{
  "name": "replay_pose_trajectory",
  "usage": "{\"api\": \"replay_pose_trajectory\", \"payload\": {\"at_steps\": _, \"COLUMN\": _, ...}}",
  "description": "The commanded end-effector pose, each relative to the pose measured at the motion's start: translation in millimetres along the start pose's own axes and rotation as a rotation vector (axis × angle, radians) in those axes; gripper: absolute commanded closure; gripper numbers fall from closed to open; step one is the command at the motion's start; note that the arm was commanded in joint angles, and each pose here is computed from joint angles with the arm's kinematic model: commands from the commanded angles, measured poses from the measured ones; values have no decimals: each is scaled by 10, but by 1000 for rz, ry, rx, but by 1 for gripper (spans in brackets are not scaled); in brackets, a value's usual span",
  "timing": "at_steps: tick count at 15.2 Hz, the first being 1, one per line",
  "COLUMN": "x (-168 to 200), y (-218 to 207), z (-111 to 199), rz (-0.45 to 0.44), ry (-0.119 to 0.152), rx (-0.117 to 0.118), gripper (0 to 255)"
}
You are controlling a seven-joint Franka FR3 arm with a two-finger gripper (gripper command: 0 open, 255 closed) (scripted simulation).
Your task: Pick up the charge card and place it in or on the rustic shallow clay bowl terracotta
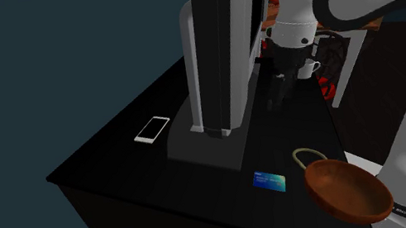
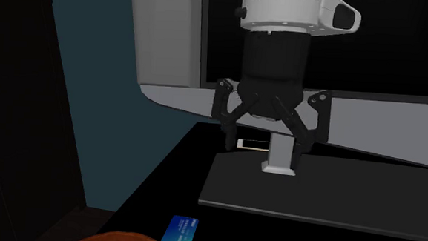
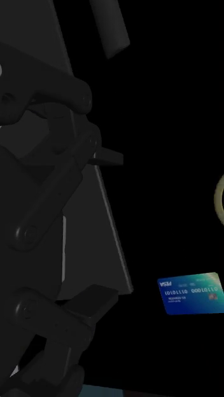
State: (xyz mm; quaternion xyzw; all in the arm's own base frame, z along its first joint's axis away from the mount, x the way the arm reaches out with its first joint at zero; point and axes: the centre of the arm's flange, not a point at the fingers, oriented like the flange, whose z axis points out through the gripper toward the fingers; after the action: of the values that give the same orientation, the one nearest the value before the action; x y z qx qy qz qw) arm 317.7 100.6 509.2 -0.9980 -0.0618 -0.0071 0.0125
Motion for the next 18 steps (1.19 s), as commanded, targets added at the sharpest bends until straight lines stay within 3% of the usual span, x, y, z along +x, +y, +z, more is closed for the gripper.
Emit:
{"api": "replay_pose_trajectory", "payload": {"at_steps": 1, "x": -37, "y": -160, "z": 215, "rz": -48, "ry": -24, "rx": -3, "gripper": 0}}
{"api": "replay_pose_trajectory", "payload": {"at_steps": 13, "x": -431, "y": -1123, "z": 1358, "rz": -324, "ry": -168, "rx": -17, "gripper": 0}}
{"api": "replay_pose_trajectory", "payload": {"at_steps": 18, "x": -474, "y": -1111, "z": 1618, "rz": -324, "ry": -168, "rx": -17, "gripper": 0}}
